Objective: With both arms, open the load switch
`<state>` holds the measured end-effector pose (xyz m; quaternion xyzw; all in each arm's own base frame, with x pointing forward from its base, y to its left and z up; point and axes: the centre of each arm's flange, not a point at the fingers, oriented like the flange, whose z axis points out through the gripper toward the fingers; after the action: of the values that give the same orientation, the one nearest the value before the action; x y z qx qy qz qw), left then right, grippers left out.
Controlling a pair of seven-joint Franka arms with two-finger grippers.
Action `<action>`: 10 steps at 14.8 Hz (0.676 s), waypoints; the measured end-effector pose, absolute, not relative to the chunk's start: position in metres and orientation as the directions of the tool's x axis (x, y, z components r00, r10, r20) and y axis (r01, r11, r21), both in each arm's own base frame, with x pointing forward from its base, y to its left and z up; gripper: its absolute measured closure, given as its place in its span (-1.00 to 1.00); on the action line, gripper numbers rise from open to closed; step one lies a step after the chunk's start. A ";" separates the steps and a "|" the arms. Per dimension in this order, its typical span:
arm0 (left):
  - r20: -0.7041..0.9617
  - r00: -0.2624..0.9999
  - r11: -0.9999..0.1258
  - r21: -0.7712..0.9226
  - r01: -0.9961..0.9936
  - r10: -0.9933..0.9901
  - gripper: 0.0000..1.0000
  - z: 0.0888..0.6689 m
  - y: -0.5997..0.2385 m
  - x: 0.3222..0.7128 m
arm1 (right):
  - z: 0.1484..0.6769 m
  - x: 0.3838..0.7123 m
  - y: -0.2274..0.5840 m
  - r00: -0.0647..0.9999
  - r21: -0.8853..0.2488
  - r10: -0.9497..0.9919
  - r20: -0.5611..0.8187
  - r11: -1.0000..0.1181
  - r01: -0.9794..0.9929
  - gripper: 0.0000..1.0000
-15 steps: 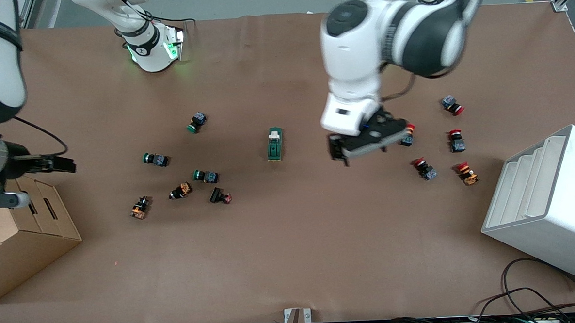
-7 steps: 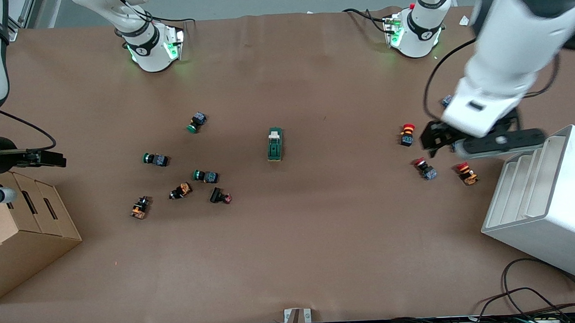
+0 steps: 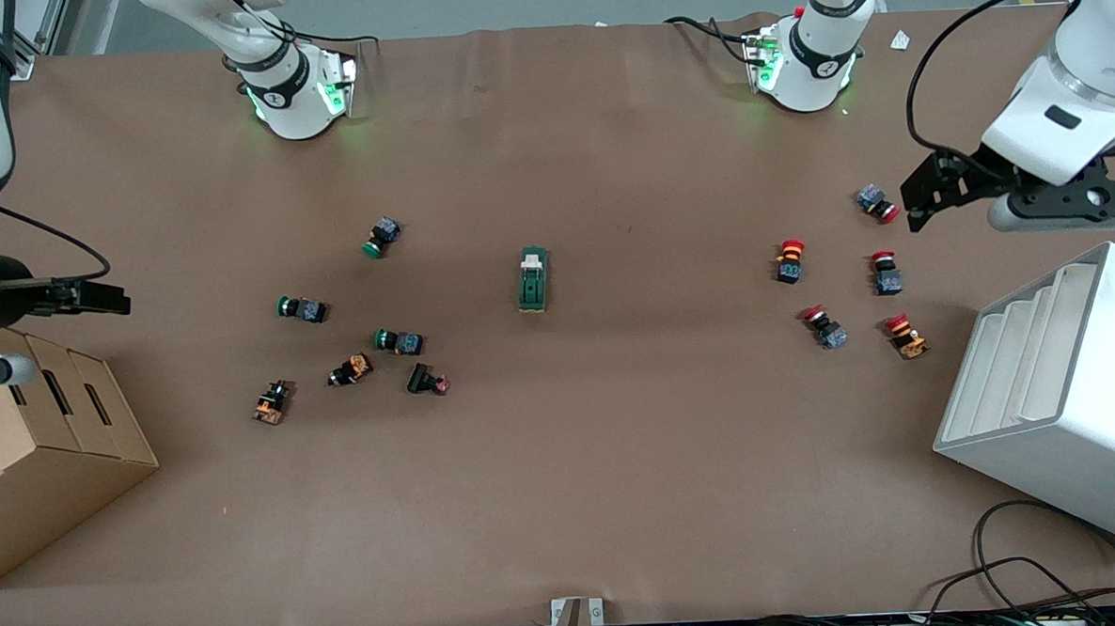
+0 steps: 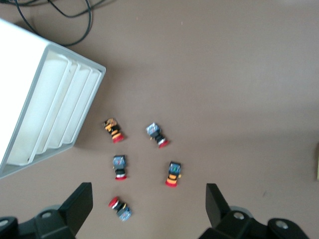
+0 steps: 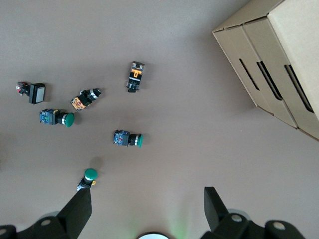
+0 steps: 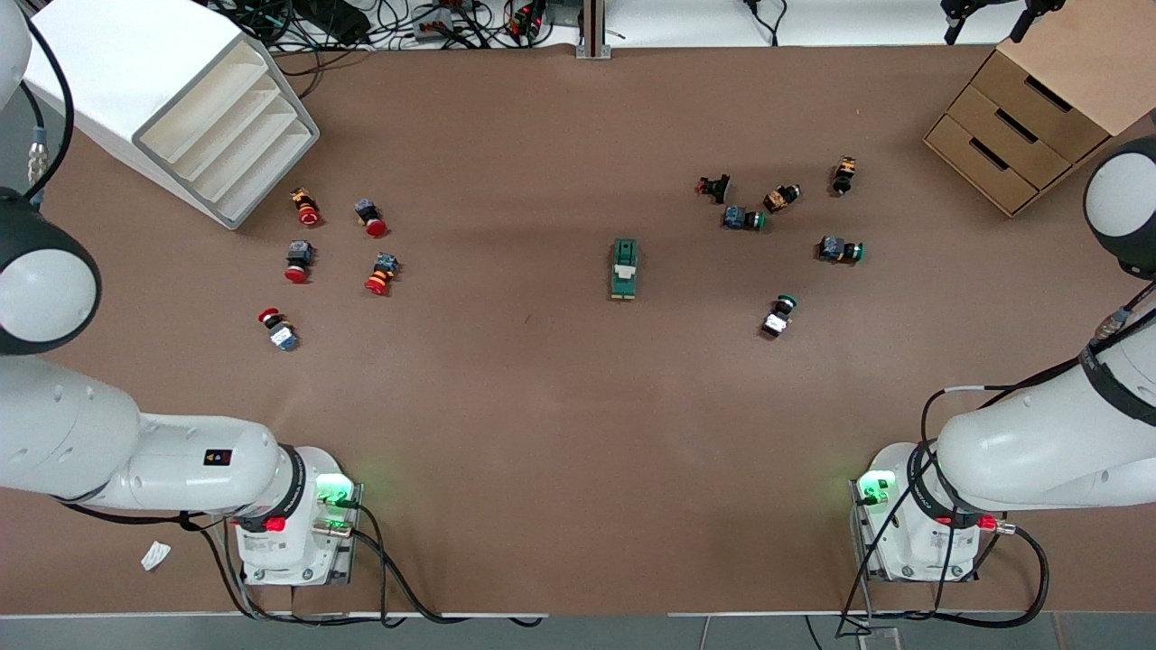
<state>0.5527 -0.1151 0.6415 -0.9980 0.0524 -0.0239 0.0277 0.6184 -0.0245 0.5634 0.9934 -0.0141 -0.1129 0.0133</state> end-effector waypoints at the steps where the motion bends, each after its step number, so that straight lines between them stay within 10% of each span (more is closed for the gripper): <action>1: 0.030 0.993 -0.993 -0.048 -0.108 -0.110 -1.00 0.640 -0.112 0.547 | 0.569 0.615 -0.024 0.975 0.029 -0.031 -0.221 -0.999 -0.025 -1.00; 10: 0.010 0.997 -0.997 -0.029 -0.077 -0.077 -1.00 0.640 -0.081 0.519 | 0.619 0.560 -0.016 0.986 0.025 -0.006 -0.169 -1.000 -0.002 -1.00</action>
<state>0.5194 -0.0813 0.6401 -0.9991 0.0384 -0.0055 0.0143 0.5598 -0.0161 0.6185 0.9963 -0.0020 -0.0847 0.0122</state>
